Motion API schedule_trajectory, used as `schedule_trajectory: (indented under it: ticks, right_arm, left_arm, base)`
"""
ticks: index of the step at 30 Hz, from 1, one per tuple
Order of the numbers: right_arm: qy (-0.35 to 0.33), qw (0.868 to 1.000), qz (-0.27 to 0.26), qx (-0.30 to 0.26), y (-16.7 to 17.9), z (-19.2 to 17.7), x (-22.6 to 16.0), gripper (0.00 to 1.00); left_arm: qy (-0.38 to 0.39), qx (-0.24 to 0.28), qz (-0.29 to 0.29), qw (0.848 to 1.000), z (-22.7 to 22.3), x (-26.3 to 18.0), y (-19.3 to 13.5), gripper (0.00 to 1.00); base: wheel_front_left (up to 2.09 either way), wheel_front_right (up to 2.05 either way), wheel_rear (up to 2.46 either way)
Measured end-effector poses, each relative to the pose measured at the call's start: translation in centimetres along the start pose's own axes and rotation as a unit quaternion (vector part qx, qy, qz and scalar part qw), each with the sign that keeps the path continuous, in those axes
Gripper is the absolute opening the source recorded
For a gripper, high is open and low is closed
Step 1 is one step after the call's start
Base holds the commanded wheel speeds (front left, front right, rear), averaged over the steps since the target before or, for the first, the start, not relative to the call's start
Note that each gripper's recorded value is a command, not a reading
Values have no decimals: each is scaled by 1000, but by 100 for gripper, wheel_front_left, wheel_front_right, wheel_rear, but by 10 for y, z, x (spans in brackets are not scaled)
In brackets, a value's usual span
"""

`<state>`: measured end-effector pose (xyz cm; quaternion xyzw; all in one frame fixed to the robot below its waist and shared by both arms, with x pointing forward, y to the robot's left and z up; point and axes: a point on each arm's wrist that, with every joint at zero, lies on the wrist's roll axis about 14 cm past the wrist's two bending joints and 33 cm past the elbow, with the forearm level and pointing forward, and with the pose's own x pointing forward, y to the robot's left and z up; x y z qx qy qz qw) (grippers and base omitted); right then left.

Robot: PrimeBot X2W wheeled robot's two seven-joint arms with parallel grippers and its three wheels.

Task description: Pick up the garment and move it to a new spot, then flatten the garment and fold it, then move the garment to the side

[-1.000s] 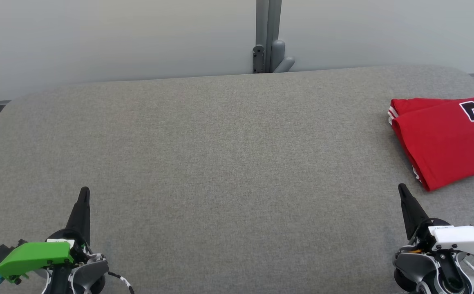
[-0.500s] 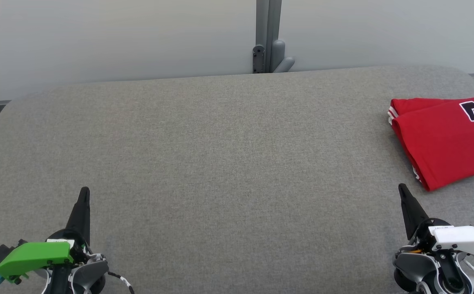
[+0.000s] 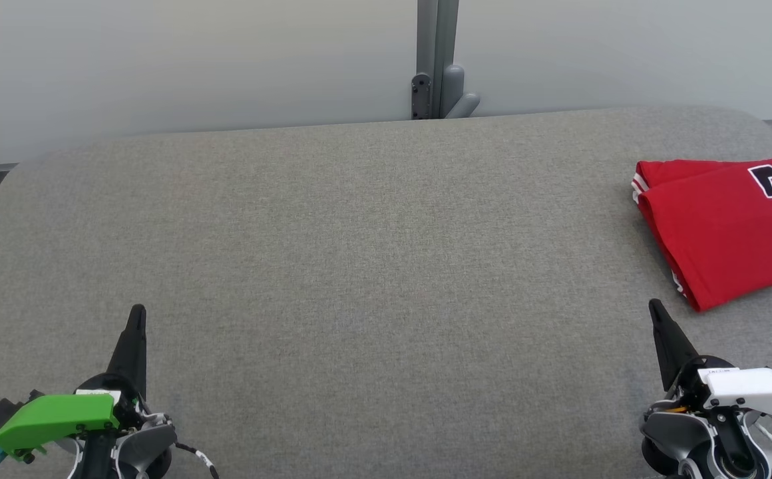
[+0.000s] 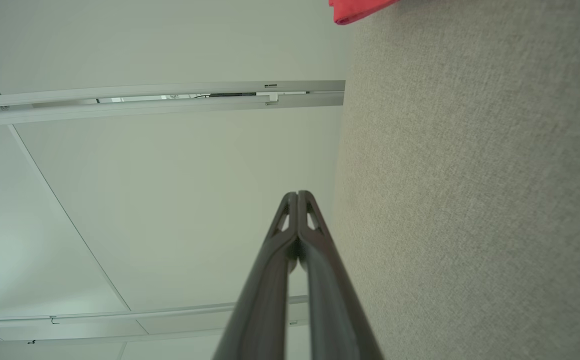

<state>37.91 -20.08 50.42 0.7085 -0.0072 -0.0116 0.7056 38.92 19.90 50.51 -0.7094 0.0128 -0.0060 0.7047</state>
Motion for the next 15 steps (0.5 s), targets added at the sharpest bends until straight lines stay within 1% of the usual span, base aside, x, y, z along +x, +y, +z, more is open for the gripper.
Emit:
schedule_trajectory:
  ticks: [15]
  right_arm:
    - [1, 1000, 0, 1, 0, 0, 0, 0]
  left_arm:
    - [0, 0, 0, 1000, 0, 0, 0, 0]
  base:
    - [0, 0, 0]
